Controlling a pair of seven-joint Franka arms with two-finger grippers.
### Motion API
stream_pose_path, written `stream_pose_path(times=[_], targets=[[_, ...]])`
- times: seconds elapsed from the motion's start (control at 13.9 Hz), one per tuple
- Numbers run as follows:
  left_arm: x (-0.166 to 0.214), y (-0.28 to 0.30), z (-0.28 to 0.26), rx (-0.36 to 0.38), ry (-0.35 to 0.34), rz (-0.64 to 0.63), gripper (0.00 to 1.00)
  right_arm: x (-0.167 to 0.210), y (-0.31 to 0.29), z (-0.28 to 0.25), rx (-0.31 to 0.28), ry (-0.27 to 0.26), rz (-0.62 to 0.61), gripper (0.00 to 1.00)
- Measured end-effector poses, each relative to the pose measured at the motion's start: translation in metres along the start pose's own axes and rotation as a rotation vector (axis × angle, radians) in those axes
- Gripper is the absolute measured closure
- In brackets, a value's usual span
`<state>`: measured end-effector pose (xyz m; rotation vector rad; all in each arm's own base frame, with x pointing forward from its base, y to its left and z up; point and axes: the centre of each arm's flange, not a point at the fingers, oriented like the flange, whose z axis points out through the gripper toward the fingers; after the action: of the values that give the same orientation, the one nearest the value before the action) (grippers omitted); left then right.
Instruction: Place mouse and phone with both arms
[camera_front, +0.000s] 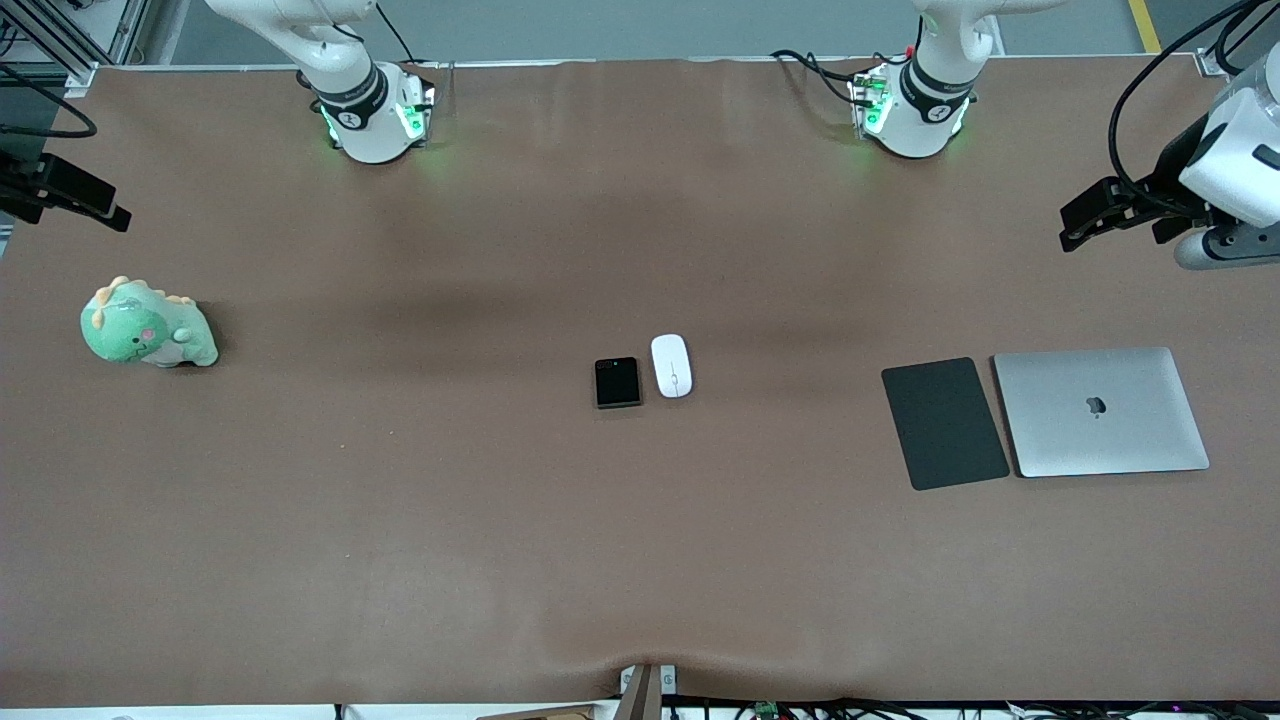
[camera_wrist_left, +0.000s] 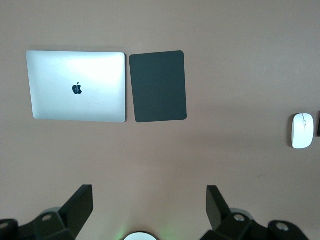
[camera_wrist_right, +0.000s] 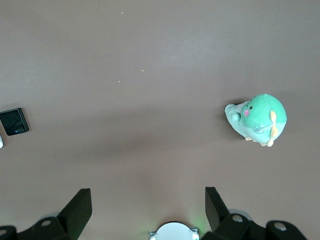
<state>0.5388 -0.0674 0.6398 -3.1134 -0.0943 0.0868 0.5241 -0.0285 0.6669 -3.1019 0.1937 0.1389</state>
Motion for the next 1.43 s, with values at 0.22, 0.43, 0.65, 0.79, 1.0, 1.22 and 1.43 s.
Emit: stream_pose_path(times=[0.22, 0.43, 0.65, 0.79, 1.0, 1.22, 1.43], targets=[[0.007, 0.003, 0.011, 0.0, -0.02, 0.004, 0.0, 0.0, 0.0, 0.0, 0.0, 0.0, 0.0, 0.0], [0.018, 0.01, 0.027, -0.002, -0.039, 0.003, 0.0, 0.0, 0.0, 0.0, 0.0, 0.0, 0.0, 0.0], [0.024, 0.03, 0.039, -0.001, -0.048, -0.005, 0.0, 0.0, 0.0, 0.0, 0.0, 0.001, 0.0, 0.0], [0.026, 0.048, 0.047, 0.0, -0.05, -0.018, 0.0, 0.0, 0.0, 0.0, 0.0, 0.001, 0.0, 0.0], [0.032, 0.065, 0.059, -0.002, -0.052, -0.019, 0.0, 0.0, 0.0, 0.0, 0.0, 0.001, 0.0, 0.0], [0.039, 0.079, 0.073, -0.005, -0.052, 0.002, 0.0, 0.0, 0.0, 0.0, 0.0, 0.001, 0.0, 0.0], [0.049, 0.094, 0.093, -0.009, -0.058, 0.023, 0.0, 0.0, 0.0, 0.0, 0.0, 0.001, 0.0, 0.0]])
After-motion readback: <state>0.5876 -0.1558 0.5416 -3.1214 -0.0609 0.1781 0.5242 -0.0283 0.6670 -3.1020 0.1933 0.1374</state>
